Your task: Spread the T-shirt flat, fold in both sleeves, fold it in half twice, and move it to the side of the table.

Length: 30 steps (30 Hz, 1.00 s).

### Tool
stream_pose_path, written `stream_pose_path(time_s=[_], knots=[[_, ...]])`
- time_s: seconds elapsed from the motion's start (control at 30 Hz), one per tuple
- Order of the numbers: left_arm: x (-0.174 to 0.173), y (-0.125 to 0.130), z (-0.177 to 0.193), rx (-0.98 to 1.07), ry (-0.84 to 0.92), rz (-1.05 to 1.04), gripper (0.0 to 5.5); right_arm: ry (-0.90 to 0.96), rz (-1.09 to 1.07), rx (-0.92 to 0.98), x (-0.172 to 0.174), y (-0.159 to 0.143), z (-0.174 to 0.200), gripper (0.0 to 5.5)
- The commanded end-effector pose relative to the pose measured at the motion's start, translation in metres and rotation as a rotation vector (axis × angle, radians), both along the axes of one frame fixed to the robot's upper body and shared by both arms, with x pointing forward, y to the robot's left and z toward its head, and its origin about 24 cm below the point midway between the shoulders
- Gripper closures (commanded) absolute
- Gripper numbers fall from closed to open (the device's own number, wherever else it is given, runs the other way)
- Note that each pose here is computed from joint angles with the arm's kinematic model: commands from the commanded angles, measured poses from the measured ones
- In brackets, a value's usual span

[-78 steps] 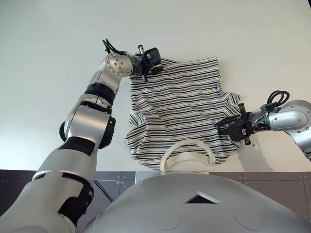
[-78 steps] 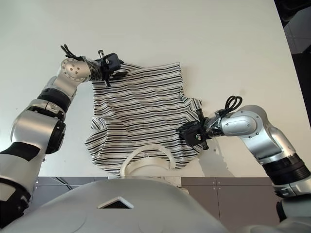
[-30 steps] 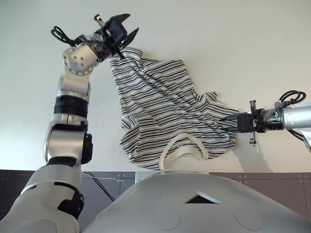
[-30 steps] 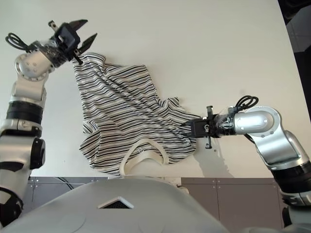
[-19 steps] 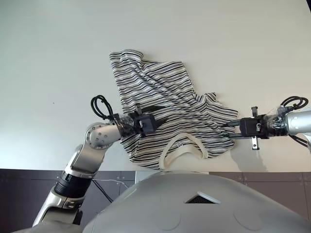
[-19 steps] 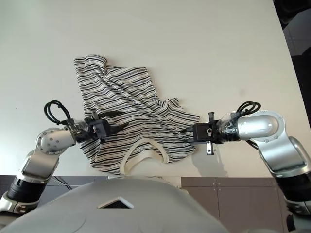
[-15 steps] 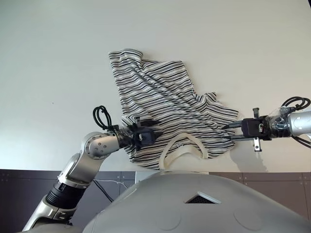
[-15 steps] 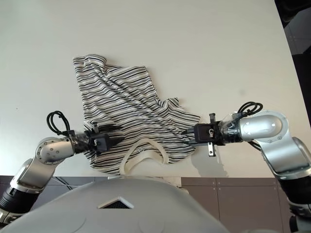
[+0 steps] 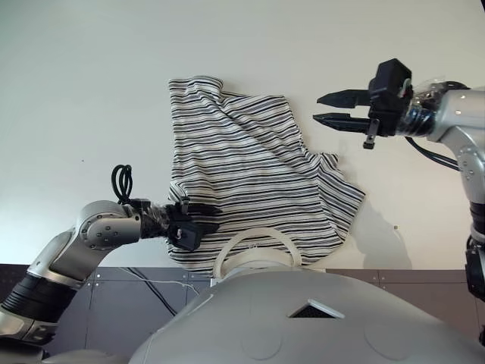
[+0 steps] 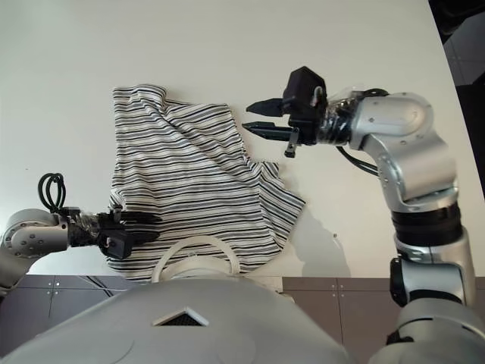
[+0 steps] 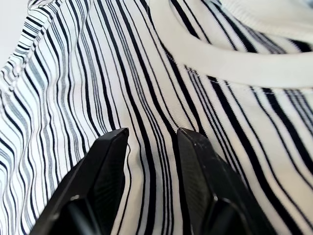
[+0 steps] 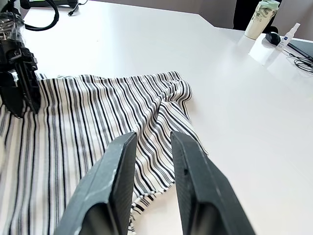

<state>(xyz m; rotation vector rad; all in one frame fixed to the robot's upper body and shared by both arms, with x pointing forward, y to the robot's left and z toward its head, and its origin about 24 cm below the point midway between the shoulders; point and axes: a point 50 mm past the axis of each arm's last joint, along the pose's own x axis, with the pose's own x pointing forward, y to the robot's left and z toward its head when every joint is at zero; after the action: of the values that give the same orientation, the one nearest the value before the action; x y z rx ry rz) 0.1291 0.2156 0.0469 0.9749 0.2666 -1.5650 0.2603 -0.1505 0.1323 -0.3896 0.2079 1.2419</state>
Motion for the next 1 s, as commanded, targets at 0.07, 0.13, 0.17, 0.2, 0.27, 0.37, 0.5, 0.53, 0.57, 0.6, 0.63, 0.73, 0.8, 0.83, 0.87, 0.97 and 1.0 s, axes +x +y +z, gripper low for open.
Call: stream_pose_path(time_s=[0.07,0.13,0.17,0.2,0.27,0.37,0.5,0.53,0.57,0.6,0.63,0.73,0.8,0.83,0.87,0.97,1.0], knots=[[0.022,0.02,0.003,0.073,-0.007,0.03,3.64,0.002,0.018,-0.051,0.018,0.025,-0.035,4.26],[0.046,0.01,0.016,-0.031,-0.072,0.095,3.64,0.03,0.046,-0.086,0.022,0.034,-0.056,4.26],[0.059,0.001,0.026,-0.099,-0.103,0.131,3.64,0.053,0.071,-0.123,0.021,0.036,-0.068,4.26],[0.071,-0.007,0.037,-0.167,-0.128,0.163,3.64,0.071,0.106,-0.185,0.017,0.034,-0.082,4.26],[0.087,-0.019,0.058,-0.263,-0.132,0.198,3.64,0.114,0.193,-0.284,0.003,0.023,-0.101,4.26],[0.1,-0.029,0.077,-0.312,-0.147,0.226,3.64,0.185,0.341,-0.336,-0.024,0.014,-0.109,4.26],[0.108,-0.05,0.064,-0.268,-0.197,0.23,3.64,0.227,0.436,-0.326,-0.043,0.015,-0.102,4.26],[0.106,-0.054,0.055,-0.243,-0.203,0.217,3.64,0.227,0.431,-0.311,-0.043,0.016,-0.098,4.26],[0.1,-0.059,0.046,-0.223,-0.197,0.198,3.64,0.219,0.407,-0.285,-0.039,0.016,-0.091,4.26],[0.091,-0.065,0.035,-0.206,-0.181,0.174,3.64,0.21,0.376,-0.249,-0.033,0.016,-0.081,4.26],[0.08,-0.071,0.025,-0.191,-0.163,0.144,3.64,0.193,0.335,-0.206,-0.025,0.015,-0.069,4.26],[0.057,-0.086,0.002,-0.188,-0.112,0.111,3.64,0.129,0.19,-0.072,0.004,0.013,-0.037,4.26],[0.051,-0.086,-0.005,-0.181,-0.096,0.112,3.64,0.044,0.072,-0.032,0.031,0.018,-0.026,4.26],[0.049,-0.083,-0.006,-0.17,-0.09,0.113,3.64,0.007,0.028,-0.028,0.042,0.021,-0.024,4.26],[0.045,-0.079,-0.007,-0.156,-0.081,0.108,3.64,-0.016,-0.014,-0.024,0.053,0.026,-0.024,4.26],[0.039,-0.073,-0.008,-0.135,-0.066,0.084,3.64,-0.032,-0.063,-0.068,0.074,0.037,-0.035,4.26],[0.038,-0.073,-0.008,-0.137,-0.066,0.078,3.64,-0.031,-0.067,-0.1,0.078,0.04,-0.043,4.26]])
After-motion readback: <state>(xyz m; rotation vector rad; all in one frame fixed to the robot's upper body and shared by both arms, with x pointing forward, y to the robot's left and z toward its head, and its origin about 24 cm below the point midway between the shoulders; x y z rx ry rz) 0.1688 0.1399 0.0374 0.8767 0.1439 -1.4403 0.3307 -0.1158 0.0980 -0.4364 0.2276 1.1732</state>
